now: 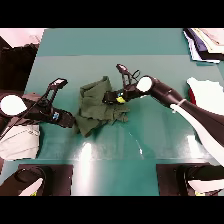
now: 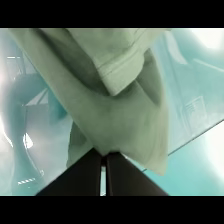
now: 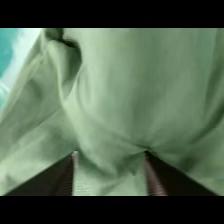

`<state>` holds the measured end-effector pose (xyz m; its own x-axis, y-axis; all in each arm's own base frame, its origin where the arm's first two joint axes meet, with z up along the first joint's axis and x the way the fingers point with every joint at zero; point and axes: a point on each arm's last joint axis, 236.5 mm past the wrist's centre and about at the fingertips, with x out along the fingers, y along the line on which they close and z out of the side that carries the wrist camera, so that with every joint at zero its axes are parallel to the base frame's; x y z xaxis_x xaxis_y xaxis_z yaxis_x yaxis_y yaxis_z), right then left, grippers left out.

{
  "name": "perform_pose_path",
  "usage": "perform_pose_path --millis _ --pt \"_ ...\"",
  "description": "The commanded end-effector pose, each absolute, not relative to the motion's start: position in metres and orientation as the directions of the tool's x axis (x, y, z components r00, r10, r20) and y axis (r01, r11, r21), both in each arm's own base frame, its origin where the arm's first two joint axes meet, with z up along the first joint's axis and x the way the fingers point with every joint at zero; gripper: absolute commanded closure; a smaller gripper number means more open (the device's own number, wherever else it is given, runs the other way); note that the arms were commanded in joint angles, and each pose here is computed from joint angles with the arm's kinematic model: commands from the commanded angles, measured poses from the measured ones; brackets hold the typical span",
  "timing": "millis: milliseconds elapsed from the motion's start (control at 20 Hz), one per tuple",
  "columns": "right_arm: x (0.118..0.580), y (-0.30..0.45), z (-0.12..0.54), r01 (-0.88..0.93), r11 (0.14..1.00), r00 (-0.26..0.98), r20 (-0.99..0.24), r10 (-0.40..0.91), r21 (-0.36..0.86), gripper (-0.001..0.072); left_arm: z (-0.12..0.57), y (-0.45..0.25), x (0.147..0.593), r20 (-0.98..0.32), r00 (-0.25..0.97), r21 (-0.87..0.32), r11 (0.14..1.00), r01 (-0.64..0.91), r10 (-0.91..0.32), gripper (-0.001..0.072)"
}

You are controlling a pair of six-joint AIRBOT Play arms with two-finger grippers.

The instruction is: Fold the shirts.

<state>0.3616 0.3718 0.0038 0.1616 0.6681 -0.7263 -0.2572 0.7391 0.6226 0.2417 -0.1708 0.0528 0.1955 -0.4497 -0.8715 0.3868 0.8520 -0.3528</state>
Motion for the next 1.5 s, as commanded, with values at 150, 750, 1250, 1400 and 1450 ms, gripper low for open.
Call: perform_pose_path --millis 150,750,1250,1400,1450 --pt "0.365 0.371 0.001 -0.314 0.763 0.146 -0.765 0.627 0.565 0.0689 0.053 -0.168 0.243 -0.875 0.203 -0.339 0.856 0.389 -0.439 0.0681" --pt "0.372 0.138 0.238 -0.242 0.876 0.653 -0.598 0.464 0.416 0.069 0.291 -0.082 0.315 -0.624 0.764 0.108 0.951 0.289 -0.162 0.0681" --pt "0.281 0.099 0.322 -0.241 0.89 0.793 -0.451 0.41 0.387 0.0691 0.449 -0.087 0.243 -0.309 0.894 0.037 0.935 0.352 -0.324 0.0682" --pt "0.27 0.102 0.282 -0.18 0.888 0.677 -0.602 0.423 0.422 0.0691 0.438 -0.1 0.239 -0.354 0.858 0.014 0.915 0.403 -0.373 0.0682" --pt "0.269 0.103 0.262 -0.157 0.892 0.608 -0.67 0.426 0.424 0.0691 0.418 -0.101 0.244 -0.419 0.832 0.015 0.913 0.407 -0.364 0.0682"
